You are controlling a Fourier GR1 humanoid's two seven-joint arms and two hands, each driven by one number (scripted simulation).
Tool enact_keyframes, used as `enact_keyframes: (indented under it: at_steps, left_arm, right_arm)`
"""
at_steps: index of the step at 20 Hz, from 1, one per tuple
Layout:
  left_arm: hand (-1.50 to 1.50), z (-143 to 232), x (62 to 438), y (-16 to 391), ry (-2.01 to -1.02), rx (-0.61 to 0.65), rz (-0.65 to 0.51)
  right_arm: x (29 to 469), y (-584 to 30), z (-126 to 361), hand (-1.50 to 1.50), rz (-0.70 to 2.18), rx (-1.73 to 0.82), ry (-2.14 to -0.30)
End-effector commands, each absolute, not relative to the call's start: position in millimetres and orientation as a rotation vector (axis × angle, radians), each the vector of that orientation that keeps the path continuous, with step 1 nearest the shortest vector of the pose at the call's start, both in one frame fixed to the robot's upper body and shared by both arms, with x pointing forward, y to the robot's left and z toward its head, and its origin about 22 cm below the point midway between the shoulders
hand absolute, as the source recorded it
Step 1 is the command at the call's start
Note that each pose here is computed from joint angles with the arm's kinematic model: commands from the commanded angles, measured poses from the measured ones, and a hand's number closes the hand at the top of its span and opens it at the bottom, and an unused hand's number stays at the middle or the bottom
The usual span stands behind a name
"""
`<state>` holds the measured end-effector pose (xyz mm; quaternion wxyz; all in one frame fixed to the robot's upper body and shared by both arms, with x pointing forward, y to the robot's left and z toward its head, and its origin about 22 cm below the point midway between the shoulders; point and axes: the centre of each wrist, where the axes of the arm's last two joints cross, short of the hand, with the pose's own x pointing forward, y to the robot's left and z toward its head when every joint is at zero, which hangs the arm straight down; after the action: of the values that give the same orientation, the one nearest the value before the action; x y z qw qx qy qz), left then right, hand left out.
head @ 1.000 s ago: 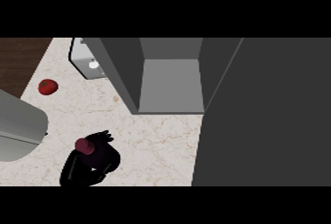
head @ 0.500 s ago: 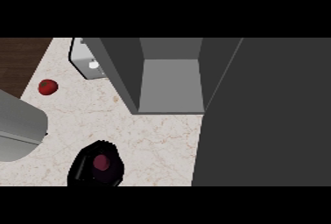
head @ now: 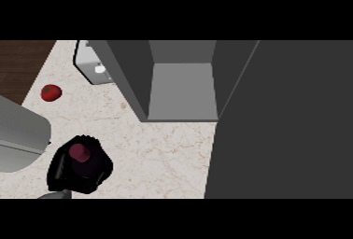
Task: Pick up the wine, place it into the cabinet and close the cabinet
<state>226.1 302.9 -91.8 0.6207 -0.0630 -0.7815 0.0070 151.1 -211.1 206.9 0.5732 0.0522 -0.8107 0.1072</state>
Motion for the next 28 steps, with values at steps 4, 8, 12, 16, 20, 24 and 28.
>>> enact_keyframes:
  at_steps: [4,8,12,16,20,24,28]
  left_arm:
    - [1.50,-60.3,244.3,316.8,-1.930,-0.036,0.039]
    - [1.50,-46.3,237.8,287.9,-1.941,-0.175,0.068]
    - [1.50,-8.9,233.4,288.1,-1.940,-0.252,0.044]
    - [1.50,21.0,235.2,256.6,-1.931,-0.275,0.045]
    - [1.50,49.4,235.3,229.3,-1.907,-0.271,0.005]
    - [1.50,70.4,250.6,208.9,-1.896,-0.310,-0.062]
    - [1.50,93.3,246.7,169.0,-1.914,-0.368,-0.054]
  right_arm:
    - [128.0,-210.9,217.4,-1.50,0.255,0.217,-1.938]
    - [132.7,-216.5,211.3,-1.50,0.234,0.189,-1.940]
    - [136.3,-222.6,207.8,-1.50,0.251,0.185,-1.942]
    - [125.8,-210.1,211.3,-1.50,0.223,0.200,-1.934]
    - [122.1,-207.8,213.7,-1.50,0.225,0.199,-1.910]
    - [125.3,-216.7,215.4,-1.50,0.229,0.187,-1.935]
    - [125.7,-214.0,213.9,-1.50,0.238,0.183,-1.929]
